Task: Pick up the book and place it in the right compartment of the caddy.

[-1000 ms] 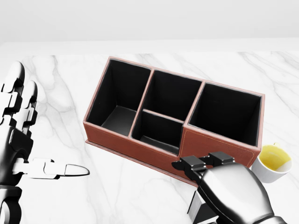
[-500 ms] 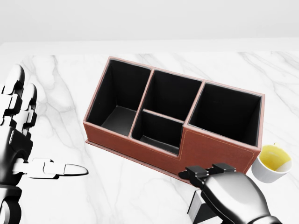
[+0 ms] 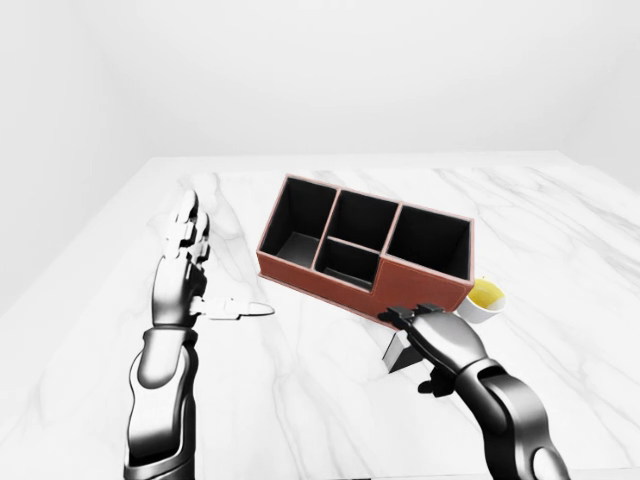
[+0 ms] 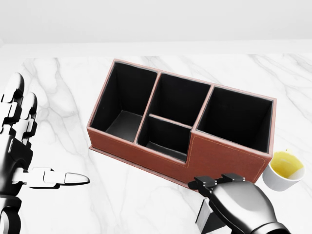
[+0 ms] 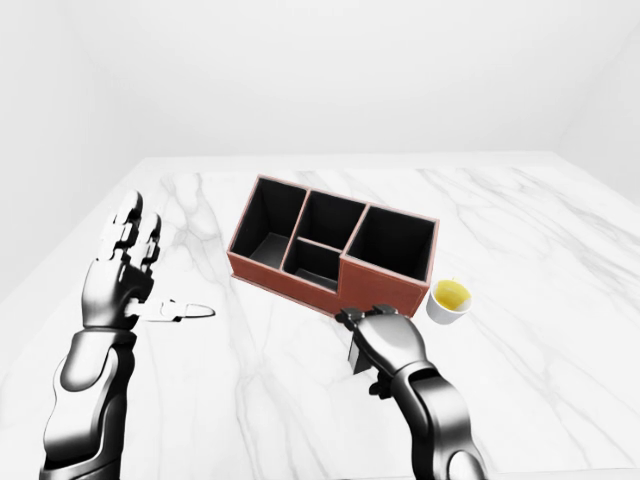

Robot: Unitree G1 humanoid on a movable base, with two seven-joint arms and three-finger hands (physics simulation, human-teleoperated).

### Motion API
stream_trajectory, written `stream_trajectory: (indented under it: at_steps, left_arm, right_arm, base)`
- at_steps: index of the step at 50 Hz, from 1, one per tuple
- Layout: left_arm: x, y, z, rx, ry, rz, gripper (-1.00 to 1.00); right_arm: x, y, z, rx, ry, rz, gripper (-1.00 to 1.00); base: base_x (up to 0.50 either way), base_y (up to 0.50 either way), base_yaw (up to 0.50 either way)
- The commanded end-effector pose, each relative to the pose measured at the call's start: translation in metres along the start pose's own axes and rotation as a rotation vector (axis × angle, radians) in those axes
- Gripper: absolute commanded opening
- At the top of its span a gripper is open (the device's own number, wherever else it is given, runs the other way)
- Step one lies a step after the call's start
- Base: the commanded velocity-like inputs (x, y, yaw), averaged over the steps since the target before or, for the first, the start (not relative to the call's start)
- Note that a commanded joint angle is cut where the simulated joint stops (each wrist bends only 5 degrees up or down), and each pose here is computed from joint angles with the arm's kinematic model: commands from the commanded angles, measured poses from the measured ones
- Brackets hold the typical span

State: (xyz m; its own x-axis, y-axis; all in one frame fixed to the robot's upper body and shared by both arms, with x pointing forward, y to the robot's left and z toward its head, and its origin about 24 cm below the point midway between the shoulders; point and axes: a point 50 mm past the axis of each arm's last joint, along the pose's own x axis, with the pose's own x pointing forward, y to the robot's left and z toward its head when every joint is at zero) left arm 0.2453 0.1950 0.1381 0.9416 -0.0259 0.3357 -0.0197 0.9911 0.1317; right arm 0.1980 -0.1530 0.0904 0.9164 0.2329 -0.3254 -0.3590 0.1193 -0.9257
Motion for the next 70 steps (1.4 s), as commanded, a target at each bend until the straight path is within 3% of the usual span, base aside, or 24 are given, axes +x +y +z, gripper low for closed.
stream_trajectory:
  at_steps: [1, 70]
  left_arm:
    - [0.0, 0.002, -0.002, -0.003, 0.009, 0.007, 1.0]
    - [-0.003, 0.008, -0.013, -0.021, 0.054, 0.025, 1.0]
  right_arm:
    - [0.006, 0.0, -0.001, -0.018, 0.007, 0.008, 0.43]
    - [0.023, 0.023, -0.023, -0.066, 0.105, 0.147, 0.45]
  base:
    - [0.0, 0.0, 0.0]
    - [0.0, 0.0, 0.0]
